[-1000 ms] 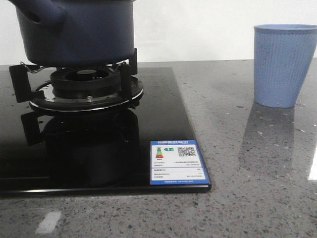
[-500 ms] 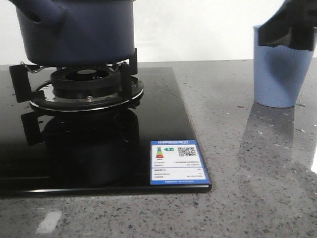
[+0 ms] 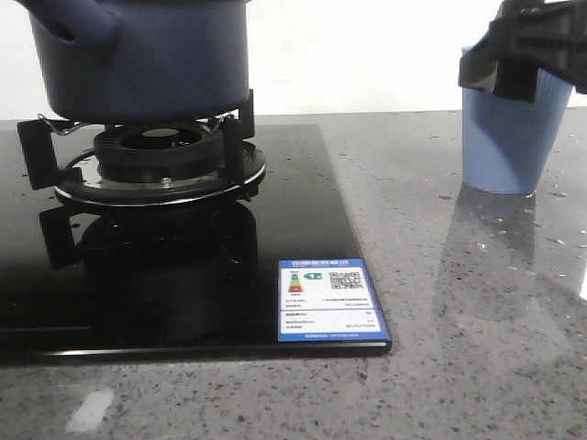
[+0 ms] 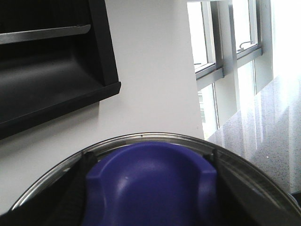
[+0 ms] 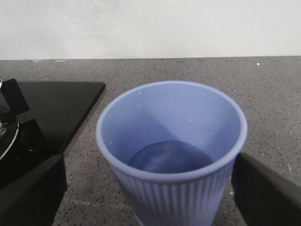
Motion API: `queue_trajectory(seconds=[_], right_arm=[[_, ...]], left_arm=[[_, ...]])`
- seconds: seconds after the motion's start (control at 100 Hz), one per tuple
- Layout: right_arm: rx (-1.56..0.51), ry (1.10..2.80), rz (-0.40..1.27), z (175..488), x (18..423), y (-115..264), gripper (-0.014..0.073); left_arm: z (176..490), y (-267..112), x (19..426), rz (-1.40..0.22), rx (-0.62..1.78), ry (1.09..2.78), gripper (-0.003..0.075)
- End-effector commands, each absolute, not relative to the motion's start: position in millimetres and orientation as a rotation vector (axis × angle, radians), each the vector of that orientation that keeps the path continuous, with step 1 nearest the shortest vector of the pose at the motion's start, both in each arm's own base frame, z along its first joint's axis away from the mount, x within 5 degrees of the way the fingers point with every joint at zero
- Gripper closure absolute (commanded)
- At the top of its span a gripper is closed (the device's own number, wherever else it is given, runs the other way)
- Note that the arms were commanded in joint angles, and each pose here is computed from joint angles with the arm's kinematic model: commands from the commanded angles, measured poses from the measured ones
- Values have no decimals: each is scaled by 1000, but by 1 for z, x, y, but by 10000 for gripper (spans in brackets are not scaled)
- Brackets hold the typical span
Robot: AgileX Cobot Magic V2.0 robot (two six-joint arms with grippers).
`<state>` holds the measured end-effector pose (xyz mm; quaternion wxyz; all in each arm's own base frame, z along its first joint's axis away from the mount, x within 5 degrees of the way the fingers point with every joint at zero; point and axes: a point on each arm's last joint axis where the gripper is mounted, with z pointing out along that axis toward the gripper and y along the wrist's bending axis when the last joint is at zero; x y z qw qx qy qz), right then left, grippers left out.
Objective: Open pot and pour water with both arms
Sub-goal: 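Grasp the light blue ribbed cup with the right gripper and lift it, then carry the cup with the right gripper over the open saucepan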
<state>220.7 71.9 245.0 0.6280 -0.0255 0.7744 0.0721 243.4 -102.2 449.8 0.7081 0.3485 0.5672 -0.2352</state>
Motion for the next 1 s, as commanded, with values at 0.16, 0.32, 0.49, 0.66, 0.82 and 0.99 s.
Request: queue_trajectory(seconds=[0.16, 0.32, 0.49, 0.66, 0.82, 0.99], right_arm=[[-16, 1621, 96, 255, 234, 70, -50], [12, 1600, 78, 249, 240, 70, -50], [40, 1590, 66, 240, 247, 71, -49], [67, 1608, 57, 232, 253, 68, -17], [102, 1609, 68, 230, 255, 65, 185], [78, 1581, 80, 237, 252, 67, 378]], left_arm=[[476, -102, 227, -578, 733, 1160, 447], [476, -103, 226, -590, 746, 1152, 447], [476, -103, 225, -596, 753, 1148, 447], [476, -103, 225, -596, 753, 1148, 447], [476, -103, 225, -596, 753, 1148, 447], [477, -103, 224, -597, 752, 1144, 447]])
